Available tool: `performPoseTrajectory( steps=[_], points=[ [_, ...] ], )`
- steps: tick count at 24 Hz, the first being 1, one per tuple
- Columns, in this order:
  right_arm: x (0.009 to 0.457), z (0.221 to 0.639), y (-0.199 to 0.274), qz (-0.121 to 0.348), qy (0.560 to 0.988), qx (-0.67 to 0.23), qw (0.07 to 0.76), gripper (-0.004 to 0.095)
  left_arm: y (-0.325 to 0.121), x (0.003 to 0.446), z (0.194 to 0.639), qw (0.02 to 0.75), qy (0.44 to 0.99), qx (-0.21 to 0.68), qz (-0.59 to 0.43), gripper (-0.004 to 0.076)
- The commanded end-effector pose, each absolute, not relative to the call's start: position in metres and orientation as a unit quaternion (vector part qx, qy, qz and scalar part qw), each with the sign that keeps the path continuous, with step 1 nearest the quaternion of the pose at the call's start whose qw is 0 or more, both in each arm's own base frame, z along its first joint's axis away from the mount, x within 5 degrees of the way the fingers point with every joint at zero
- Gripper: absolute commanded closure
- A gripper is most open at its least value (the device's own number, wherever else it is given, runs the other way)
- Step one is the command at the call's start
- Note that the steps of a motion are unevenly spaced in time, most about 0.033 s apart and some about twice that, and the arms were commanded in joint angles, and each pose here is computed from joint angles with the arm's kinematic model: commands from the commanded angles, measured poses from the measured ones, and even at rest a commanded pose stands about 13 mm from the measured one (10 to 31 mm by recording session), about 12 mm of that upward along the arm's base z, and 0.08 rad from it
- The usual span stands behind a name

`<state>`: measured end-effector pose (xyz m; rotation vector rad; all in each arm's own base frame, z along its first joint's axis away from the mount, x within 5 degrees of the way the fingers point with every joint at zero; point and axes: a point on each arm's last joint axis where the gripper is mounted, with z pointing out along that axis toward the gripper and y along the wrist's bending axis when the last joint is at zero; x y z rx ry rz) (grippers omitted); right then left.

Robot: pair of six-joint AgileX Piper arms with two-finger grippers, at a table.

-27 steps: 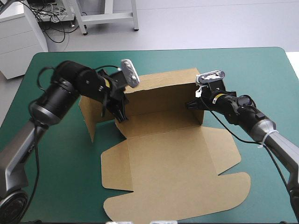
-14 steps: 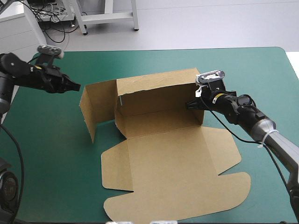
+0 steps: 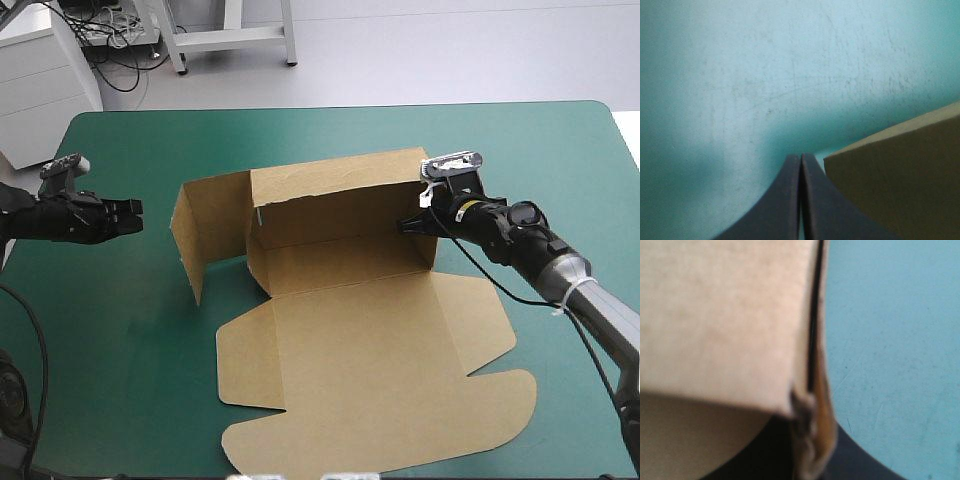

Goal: Fold the box

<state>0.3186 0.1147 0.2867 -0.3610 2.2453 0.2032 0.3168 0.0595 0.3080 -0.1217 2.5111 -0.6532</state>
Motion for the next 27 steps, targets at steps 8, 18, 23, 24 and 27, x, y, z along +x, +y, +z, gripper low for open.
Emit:
performPoseTrajectory(
  steps=[8,18,23,24,27],
  points=[
    [0.313,0.368,0.110,0.085,0.925,-0.108,0.353,0.0929,0.058,0.315,0.321,0.316,0.914,-0.051,-0.248,0.0756],
    [0.293,0.384,0.108,0.093,0.959,-0.105,0.246,0.0929,0.059,0.316,0.322,0.319,0.914,-0.052,-0.246,0.0756],
    [0.303,0.367,0.109,0.070,0.969,-0.108,0.210,0.0929,0.058,0.316,0.322,0.319,0.913,-0.048,-0.248,0.0756],
    [0.306,0.363,0.110,0.065,0.970,-0.111,0.205,0.0930,0.058,0.316,0.322,0.318,0.913,-0.049,-0.250,0.0756],
    [0.320,0.350,0.113,0.054,0.973,-0.112,0.194,0.0930,0.057,0.316,0.322,0.318,0.912,-0.050,-0.253,0.0756]
  ],
)
